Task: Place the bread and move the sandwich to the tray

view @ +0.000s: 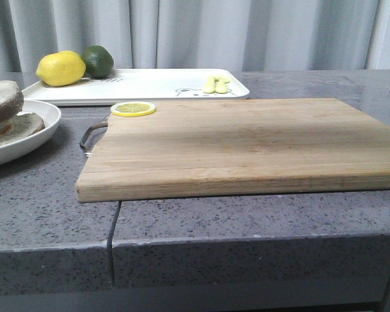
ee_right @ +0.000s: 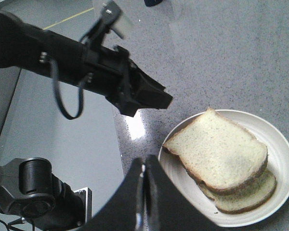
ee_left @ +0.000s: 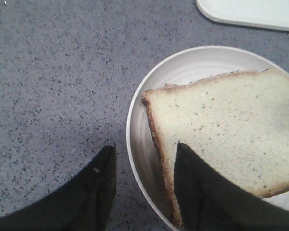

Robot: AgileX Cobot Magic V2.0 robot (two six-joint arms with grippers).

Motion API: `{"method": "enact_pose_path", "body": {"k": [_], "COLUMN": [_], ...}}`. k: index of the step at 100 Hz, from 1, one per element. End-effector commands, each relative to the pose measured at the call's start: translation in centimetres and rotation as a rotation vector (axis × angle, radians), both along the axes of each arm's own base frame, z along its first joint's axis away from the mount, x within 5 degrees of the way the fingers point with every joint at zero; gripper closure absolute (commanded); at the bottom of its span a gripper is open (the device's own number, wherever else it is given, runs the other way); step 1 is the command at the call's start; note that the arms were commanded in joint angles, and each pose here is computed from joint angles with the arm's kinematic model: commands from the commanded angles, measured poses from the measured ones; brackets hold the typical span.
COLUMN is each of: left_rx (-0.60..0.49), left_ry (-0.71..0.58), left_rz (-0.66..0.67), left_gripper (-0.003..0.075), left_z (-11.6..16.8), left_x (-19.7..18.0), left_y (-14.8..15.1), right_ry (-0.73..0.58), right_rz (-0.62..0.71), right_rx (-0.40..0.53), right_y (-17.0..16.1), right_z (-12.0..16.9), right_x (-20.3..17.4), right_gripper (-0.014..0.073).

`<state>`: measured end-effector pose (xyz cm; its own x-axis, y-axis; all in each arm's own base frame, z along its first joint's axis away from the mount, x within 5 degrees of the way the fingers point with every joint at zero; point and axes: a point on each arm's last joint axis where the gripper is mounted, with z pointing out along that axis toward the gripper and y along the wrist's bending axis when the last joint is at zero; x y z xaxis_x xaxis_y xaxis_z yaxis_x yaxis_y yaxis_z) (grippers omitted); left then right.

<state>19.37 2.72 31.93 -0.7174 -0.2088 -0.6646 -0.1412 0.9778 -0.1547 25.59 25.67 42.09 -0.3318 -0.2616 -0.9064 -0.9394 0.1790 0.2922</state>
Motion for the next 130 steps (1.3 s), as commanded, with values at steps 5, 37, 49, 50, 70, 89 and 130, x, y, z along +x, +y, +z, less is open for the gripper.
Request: {"method": "enact_pose_path", "body": {"k": [5,37,49,50,70,89,130], "left_rx": [-0.037,-0.069,-0.083,-0.084,-0.122,-0.152,-0.143], "left_ry": [-0.006,0.110,0.139,0.141,0.136,0.180,0.182], "left_rz": [0.009,0.042,0.065,0.064,0.070,0.066,0.079], "left_gripper": [0.0448,0.0449,0.0449,0.0449,0.0449,0.0449,0.0449], "left_z": [0.8,-0.9,-1.2,-1.2,-1.3,-2.5,-3.3], "left_x": [1.9,3.6,3.4,3.4,3.7,4.6,5.5], "left_y": [0.2,1.5,2.1,2.1,2.0,2.1,2.5], "right_ry": [-0.097,-0.121,-0.122,-0.122,-0.122,-0.120,-0.108], "right_rz": [-0.001,0.007,0.006,0.005,0.004,0.011,0.029], "right_rx": [0.111,0.127,0.127,0.127,0.128,0.126,0.131], "right_y": [-1.7,-2.3,-2.3,-2.3,-2.3,-2.3,-2.3], "right_z": [4.5,5.5,5.5,5.5,5.5,5.5,5.5], "right_x": [-2.5,-3.5,-3.5,-3.5,-3.5,-3.5,-3.7], "right_gripper": [0.0657,0.0657,0.0657,0.0657,0.0657,0.0657,0.0657]}}
